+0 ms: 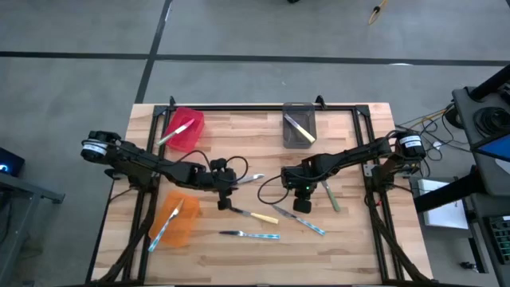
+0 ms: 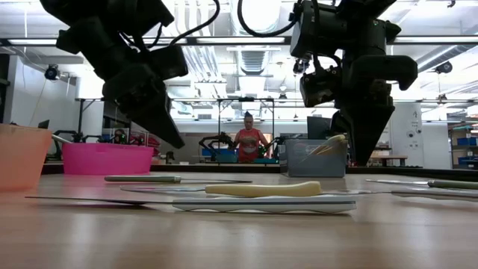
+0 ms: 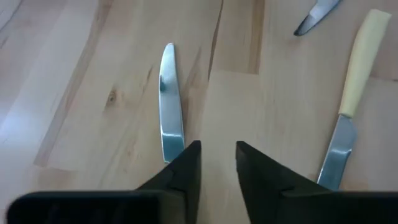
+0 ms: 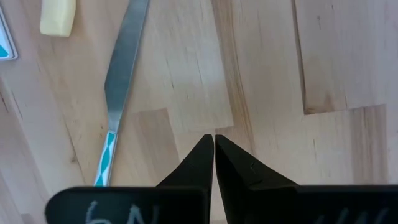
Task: Sort silverware by color (type)
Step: Put the left green knife into the red bin
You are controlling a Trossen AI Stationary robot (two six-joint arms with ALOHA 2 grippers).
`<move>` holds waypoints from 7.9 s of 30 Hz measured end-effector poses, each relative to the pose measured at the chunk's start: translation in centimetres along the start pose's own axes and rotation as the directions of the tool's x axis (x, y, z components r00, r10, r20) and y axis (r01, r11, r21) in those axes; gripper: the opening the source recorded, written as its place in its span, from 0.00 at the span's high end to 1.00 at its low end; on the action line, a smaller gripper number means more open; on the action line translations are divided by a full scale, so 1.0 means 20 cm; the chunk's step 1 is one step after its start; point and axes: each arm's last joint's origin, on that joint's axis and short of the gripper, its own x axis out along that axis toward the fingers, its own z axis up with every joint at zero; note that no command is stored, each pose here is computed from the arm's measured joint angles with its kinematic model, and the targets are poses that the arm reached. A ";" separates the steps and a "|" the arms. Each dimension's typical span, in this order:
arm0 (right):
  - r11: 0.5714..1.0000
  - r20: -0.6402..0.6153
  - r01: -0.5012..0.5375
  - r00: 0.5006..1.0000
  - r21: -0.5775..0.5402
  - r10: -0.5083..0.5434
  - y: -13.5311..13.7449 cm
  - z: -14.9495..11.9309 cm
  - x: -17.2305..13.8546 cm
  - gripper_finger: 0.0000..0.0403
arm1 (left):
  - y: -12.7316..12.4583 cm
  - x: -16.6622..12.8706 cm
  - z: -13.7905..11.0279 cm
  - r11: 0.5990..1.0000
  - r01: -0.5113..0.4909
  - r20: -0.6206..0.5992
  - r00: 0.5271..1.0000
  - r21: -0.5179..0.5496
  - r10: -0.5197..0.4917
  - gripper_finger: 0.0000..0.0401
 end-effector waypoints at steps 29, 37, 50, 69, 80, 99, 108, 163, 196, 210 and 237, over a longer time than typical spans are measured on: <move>0.988 0.270 -0.055 0.958 -0.147 0.093 0.04 0.13 -0.02 0.98 | 0.05 0.06 -0.27 0.991 0.024 0.093 0.996 -0.132 -0.012 0.53; 0.985 0.326 -0.063 0.938 -0.164 0.114 0.05 0.16 -0.02 0.98 | 0.04 0.10 -0.26 0.991 0.009 0.106 0.994 -0.135 0.005 0.53; 0.983 0.351 -0.057 0.929 -0.175 0.116 0.06 0.17 -0.03 0.98 | 0.05 0.18 -0.29 0.984 -0.088 0.069 0.993 -0.154 0.099 0.53; 0.980 0.431 -0.038 0.894 -0.196 0.121 0.07 0.20 -0.04 0.98 | 0.06 0.18 -0.29 0.963 -0.110 0.060 0.990 -0.245 0.128 0.94; 0.986 0.428 -0.024 0.899 -0.164 0.093 0.06 0.20 -0.04 0.98 | 0.03 0.14 -0.22 0.952 -0.089 0.120 0.984 -0.294 0.129 1.00; 0.994 -0.003 0.014 1.000 0.111 -0.014 0.04 -0.02 0.02 0.98 | 0.03 0.10 -0.21 0.957 -0.091 0.125 0.984 -0.277 0.130 1.00; 1.000 0.182 -0.024 0.983 0.010 0.021 0.07 0.06 0.01 0.98 | 0.03 0.10 -0.20 0.960 -0.062 0.140 0.985 -0.274 0.104 0.98; 0.993 0.382 -0.001 0.923 -0.117 0.046 0.09 0.15 0.00 0.98 | 0.03 0.12 -0.24 0.984 -0.070 0.146 0.985 -0.164 0.094 0.58; 0.991 0.411 -0.001 0.910 -0.136 0.057 0.09 0.16 -0.01 0.98 | 0.01 0.23 -0.31 0.993 -0.069 0.084 0.993 -0.095 0.077 0.89; 0.992 0.428 0.037 0.904 -0.119 0.017 0.09 0.17 -0.01 0.98 | 0.01 0.19 -0.26 0.992 -0.063 0.127 0.989 -0.106 0.076 0.96; 1.000 0.454 -0.030 0.890 0.008 0.024 0.00 0.22 -0.06 0.98 | 0.05 0.02 -0.18 0.998 0.025 0.138 0.990 0.056 -0.033 1.00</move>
